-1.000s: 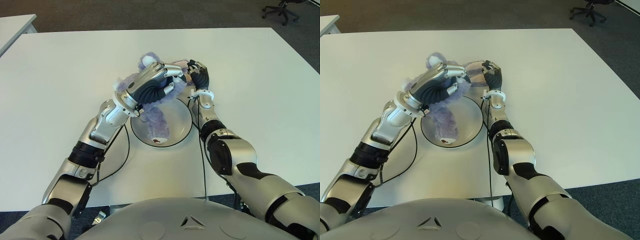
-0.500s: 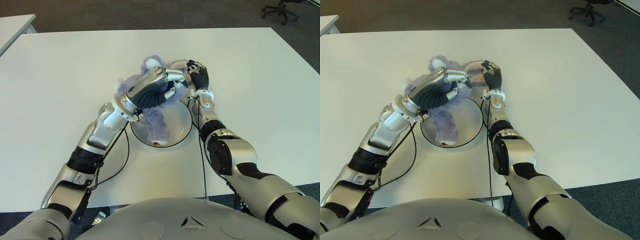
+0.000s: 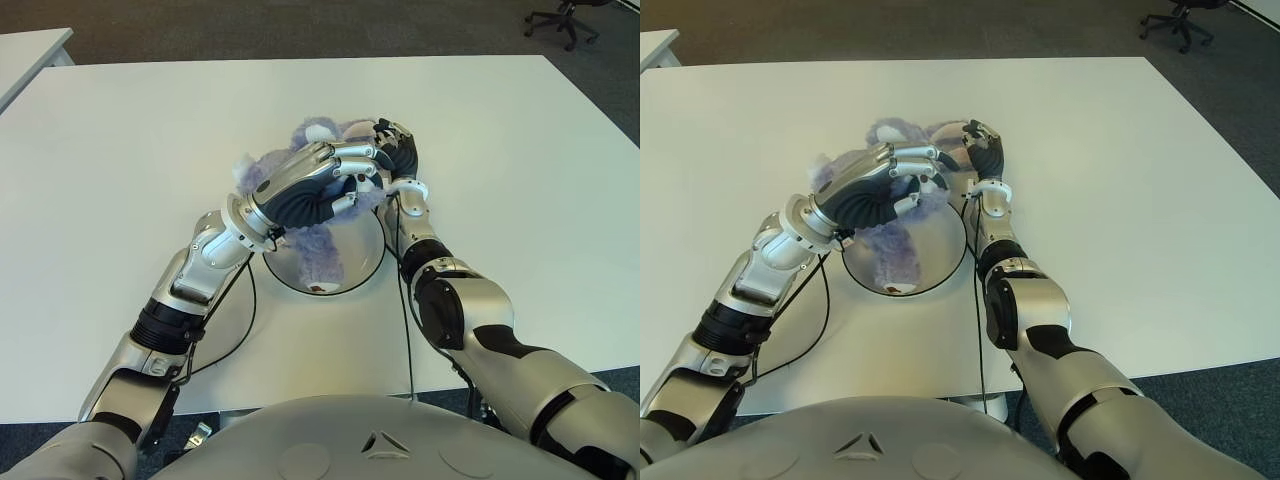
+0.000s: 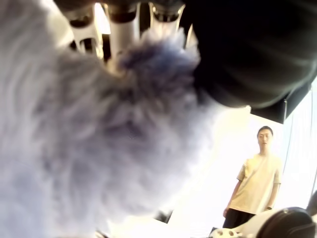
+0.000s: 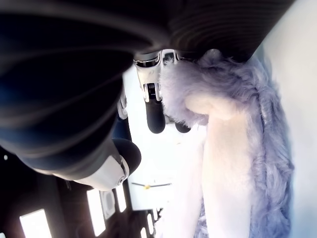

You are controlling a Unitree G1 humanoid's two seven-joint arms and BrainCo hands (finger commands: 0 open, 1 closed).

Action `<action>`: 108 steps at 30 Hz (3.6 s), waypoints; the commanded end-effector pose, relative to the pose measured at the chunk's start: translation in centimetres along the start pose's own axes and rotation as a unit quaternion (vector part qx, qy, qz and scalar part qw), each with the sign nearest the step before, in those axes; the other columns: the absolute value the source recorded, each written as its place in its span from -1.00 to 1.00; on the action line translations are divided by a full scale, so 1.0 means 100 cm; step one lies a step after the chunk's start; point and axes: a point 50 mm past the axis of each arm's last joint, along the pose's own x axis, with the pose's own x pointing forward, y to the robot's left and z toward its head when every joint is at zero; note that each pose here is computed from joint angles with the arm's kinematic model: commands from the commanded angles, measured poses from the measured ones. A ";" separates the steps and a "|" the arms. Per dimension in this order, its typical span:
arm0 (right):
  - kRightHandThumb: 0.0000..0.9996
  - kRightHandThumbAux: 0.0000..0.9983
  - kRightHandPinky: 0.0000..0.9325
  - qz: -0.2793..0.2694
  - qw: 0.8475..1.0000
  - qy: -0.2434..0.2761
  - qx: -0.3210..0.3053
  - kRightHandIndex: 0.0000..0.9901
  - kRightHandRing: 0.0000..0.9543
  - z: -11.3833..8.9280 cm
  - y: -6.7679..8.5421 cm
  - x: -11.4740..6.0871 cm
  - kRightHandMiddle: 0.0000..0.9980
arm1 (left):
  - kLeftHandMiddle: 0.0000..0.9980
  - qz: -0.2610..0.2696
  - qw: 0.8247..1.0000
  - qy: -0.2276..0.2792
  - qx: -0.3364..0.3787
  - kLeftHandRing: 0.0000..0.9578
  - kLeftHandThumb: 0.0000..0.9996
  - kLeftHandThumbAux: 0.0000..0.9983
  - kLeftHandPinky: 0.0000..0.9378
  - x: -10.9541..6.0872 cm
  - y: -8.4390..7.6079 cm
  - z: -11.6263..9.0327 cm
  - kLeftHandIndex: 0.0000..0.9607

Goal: Put the doll into the plate.

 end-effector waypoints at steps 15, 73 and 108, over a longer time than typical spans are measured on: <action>0.37 0.47 -0.58 -0.007 0.996 0.092 -0.007 -0.20 -0.68 -0.045 -0.003 -0.024 -0.66 | -0.46 -0.040 0.999 -0.011 0.001 -0.43 0.38 0.43 -0.39 -0.004 -0.008 0.008 -0.16; 0.37 0.49 -0.88 -0.008 0.998 0.069 -0.007 -0.20 -0.85 -0.035 0.007 -0.020 -0.82 | -0.95 0.020 0.999 0.025 0.008 -0.99 -0.47 -0.16 -1.00 -0.006 -0.010 -0.005 -1.00; 0.37 0.48 -0.67 -0.007 0.997 0.081 -0.016 -0.20 -0.78 -0.036 0.007 -0.021 -0.80 | -1.00 0.029 0.999 0.017 0.030 -1.00 -0.57 -0.40 -1.00 -0.011 -0.005 -0.001 -1.00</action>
